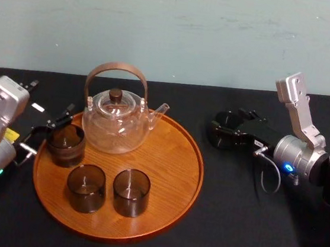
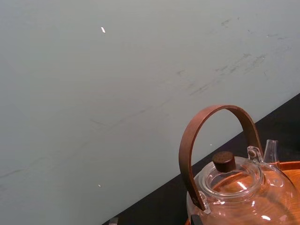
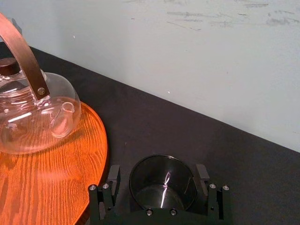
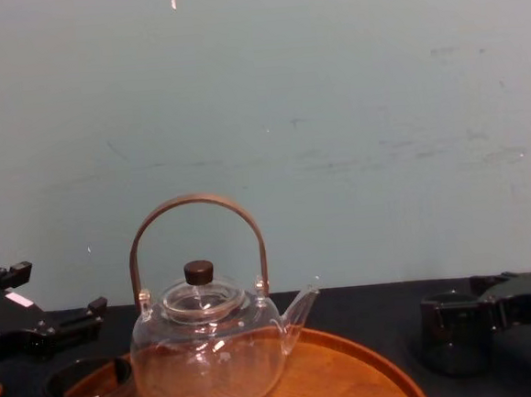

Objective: Pick up the glass from the table and place it on the tray.

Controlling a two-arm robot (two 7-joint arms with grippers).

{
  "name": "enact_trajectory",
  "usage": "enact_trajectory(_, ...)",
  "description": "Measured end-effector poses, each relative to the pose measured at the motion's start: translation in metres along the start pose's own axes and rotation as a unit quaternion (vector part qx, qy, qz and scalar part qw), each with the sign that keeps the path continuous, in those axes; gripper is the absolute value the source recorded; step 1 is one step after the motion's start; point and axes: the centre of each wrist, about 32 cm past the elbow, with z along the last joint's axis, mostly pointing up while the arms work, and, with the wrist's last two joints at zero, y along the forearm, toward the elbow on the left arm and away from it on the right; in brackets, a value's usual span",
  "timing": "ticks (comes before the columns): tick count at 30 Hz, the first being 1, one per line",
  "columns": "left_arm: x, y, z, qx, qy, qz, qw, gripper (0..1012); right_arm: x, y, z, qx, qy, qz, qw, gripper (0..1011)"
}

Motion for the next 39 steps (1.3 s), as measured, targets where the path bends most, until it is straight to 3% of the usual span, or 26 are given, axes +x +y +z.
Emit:
enact_trajectory(10,0.0,0.0,0.0,0.0,0.0,0.0,1.0,1001,-0.0022,-0.003,0.003,0.003,-0.01,0.002,0.9999,1002)
enact_trajectory(16,0.0,0.0,0.0,0.0,0.0,0.0,1.0,1001,-0.0057,-0.013,0.018,0.027,-0.033,0.004,0.9991,1002)
enact_trajectory(23,0.0,0.0,0.0,0.0,0.0,0.0,1.0,1001,-0.0063,-0.02,0.025,0.038,-0.04,0.004,0.9984,1003)
enact_trajectory(39,0.0,0.0,0.0,0.0,0.0,0.0,1.0,1001,0.0,-0.03,0.014,0.042,-0.02,-0.008,0.9989,1002)
